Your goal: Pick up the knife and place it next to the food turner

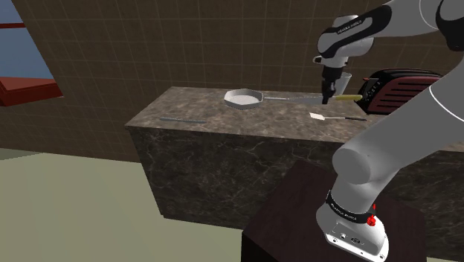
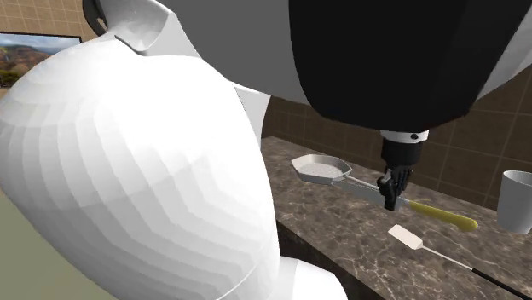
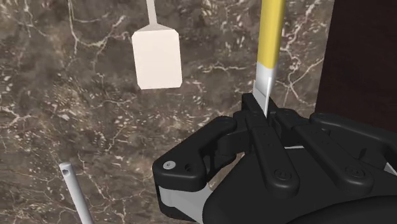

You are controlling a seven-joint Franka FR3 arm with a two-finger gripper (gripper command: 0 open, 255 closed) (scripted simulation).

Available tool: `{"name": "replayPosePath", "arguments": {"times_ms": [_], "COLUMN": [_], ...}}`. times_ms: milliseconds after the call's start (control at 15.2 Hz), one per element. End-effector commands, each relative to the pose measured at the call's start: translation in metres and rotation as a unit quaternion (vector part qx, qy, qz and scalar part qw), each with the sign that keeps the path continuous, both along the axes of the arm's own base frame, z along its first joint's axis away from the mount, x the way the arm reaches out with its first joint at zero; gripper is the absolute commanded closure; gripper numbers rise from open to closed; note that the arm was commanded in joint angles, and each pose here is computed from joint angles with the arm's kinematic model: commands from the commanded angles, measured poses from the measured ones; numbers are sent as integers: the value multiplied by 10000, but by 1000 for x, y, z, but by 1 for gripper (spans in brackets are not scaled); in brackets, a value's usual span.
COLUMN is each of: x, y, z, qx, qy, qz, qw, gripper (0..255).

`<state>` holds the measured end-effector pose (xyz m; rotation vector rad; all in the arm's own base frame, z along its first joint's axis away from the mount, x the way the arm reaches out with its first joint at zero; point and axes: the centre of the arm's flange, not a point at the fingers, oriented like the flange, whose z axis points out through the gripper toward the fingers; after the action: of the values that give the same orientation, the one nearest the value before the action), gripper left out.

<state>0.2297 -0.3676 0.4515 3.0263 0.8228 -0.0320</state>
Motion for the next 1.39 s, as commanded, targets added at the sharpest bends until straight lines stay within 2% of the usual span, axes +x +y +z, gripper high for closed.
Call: {"name": "replayPosePath", "arguments": {"times_ms": [0,1320], "x": [-22,-256], "y": [-12,-136], "z": [-1,0], "qx": [1,1], "qy": [1,1], "qz": [8,8], "qw": [10000,10000], "gripper": [255,255]}}
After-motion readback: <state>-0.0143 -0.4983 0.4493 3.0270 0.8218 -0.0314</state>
